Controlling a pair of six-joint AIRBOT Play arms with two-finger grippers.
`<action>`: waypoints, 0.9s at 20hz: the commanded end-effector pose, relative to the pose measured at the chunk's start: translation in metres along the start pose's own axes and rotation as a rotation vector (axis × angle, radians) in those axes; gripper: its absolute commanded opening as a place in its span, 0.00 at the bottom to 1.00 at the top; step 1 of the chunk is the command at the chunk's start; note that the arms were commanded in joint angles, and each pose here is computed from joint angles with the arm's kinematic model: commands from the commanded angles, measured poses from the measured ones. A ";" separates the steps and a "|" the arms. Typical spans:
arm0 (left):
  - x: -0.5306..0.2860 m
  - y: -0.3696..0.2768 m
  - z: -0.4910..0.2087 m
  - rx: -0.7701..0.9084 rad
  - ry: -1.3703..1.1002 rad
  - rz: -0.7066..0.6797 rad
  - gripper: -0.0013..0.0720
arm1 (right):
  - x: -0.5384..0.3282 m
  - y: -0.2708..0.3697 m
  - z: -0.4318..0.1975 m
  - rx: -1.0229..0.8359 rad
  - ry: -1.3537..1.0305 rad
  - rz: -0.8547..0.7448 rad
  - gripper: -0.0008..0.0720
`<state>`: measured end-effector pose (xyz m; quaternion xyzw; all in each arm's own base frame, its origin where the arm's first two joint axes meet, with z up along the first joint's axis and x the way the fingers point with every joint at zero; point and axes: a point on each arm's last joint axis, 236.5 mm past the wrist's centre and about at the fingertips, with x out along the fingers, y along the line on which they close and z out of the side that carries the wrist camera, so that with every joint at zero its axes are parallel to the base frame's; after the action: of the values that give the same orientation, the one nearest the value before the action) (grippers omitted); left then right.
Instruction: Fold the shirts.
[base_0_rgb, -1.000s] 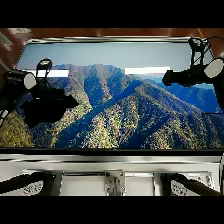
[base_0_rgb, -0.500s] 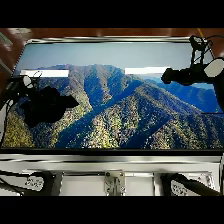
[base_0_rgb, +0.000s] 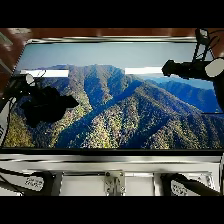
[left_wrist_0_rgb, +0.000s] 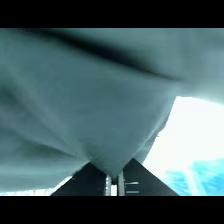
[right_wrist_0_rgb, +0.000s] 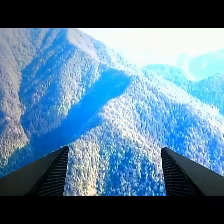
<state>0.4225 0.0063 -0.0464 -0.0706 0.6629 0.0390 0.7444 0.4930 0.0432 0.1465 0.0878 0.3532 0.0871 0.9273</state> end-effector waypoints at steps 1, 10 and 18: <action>-0.098 -0.055 0.025 0.155 -0.275 -0.067 0.07 | -0.002 0.001 0.011 0.016 -0.047 0.003 0.97; -0.240 -0.269 -0.127 0.531 -0.454 -0.469 0.07 | -0.114 -0.006 -0.046 -0.144 0.182 -0.129 0.97; -0.101 -0.403 -0.191 0.493 -0.170 -0.620 0.46 | -0.173 -0.016 -0.122 -0.140 0.501 -0.188 0.97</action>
<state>0.2936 -0.3787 0.0874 -0.0416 0.5050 -0.3324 0.7954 0.3156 0.0072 0.1710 -0.0288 0.5243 0.0516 0.8495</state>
